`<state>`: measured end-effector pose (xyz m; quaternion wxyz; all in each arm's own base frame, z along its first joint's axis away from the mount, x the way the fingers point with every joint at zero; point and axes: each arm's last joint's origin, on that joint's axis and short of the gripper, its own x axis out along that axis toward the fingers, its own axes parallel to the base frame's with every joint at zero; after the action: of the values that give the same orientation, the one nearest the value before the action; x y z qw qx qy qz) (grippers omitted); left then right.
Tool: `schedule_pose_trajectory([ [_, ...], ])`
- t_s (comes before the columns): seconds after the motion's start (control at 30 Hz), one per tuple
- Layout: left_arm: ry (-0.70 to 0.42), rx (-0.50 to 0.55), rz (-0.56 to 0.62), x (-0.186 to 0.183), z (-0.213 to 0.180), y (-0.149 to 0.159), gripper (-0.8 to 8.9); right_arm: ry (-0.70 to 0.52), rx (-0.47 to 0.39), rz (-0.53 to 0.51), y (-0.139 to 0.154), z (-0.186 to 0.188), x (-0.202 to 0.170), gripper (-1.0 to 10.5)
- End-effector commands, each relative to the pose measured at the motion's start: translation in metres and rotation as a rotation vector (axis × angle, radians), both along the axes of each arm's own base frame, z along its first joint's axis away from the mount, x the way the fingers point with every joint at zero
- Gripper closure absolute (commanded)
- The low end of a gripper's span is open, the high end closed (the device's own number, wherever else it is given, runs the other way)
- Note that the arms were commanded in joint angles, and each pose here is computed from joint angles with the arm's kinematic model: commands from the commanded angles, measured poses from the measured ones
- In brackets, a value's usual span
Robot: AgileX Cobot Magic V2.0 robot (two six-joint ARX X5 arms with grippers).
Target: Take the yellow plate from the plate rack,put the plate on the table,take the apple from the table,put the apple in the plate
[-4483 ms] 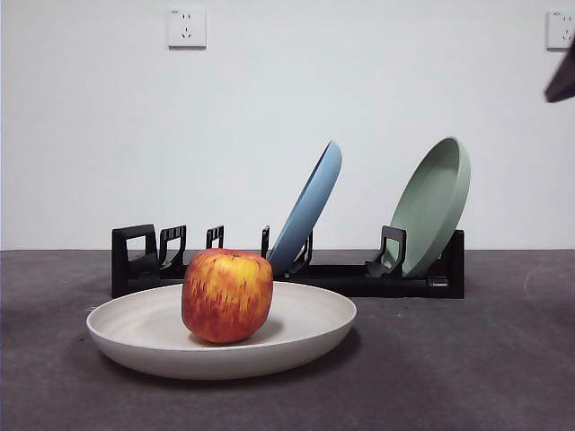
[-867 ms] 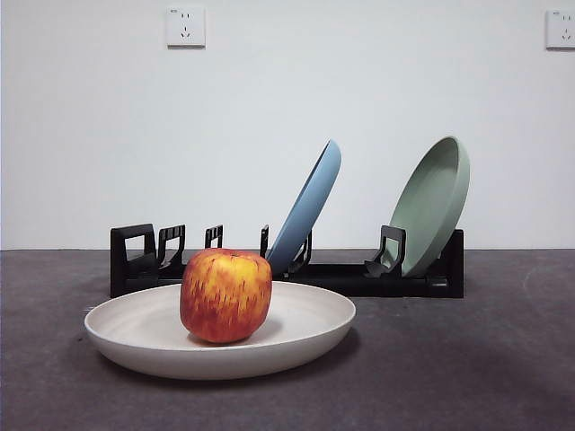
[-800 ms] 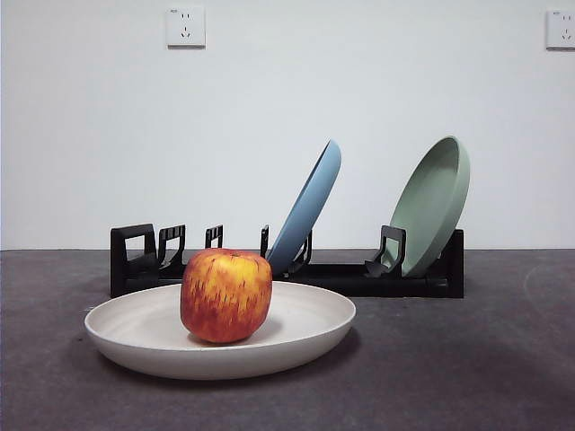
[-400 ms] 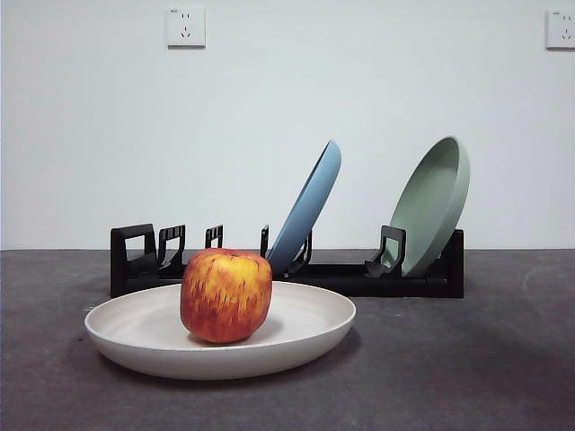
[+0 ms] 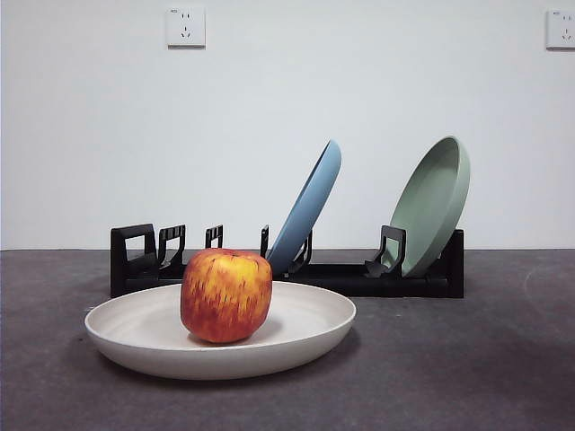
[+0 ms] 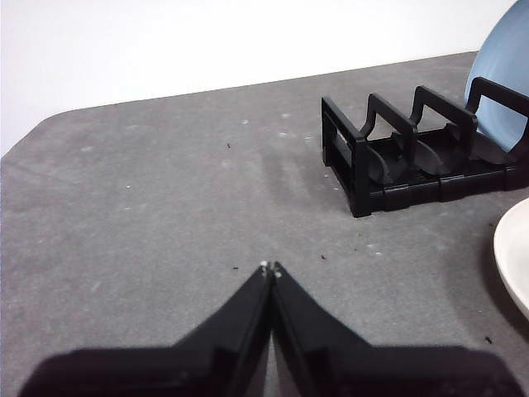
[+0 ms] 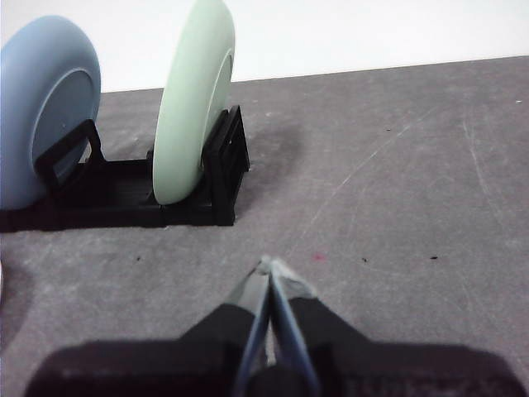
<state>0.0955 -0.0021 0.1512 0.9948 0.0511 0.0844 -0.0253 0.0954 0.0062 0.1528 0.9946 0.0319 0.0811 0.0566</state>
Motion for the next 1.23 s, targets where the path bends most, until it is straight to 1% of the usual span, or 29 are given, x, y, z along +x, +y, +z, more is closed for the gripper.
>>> schedule_pose_trajectory([
  [0.03,0.009,-0.008,0.005,0.0005,-0.0042,0.0002,8.16,0.024,0.042,-0.005,0.0002,-0.0048,0.0003,9.5],
  [1.23,0.009,-0.008,0.005,0.0005,-0.0042,0.0002,8.16,0.027,0.039,-0.014,0.0,-0.0051,0.0005,9.5],
])
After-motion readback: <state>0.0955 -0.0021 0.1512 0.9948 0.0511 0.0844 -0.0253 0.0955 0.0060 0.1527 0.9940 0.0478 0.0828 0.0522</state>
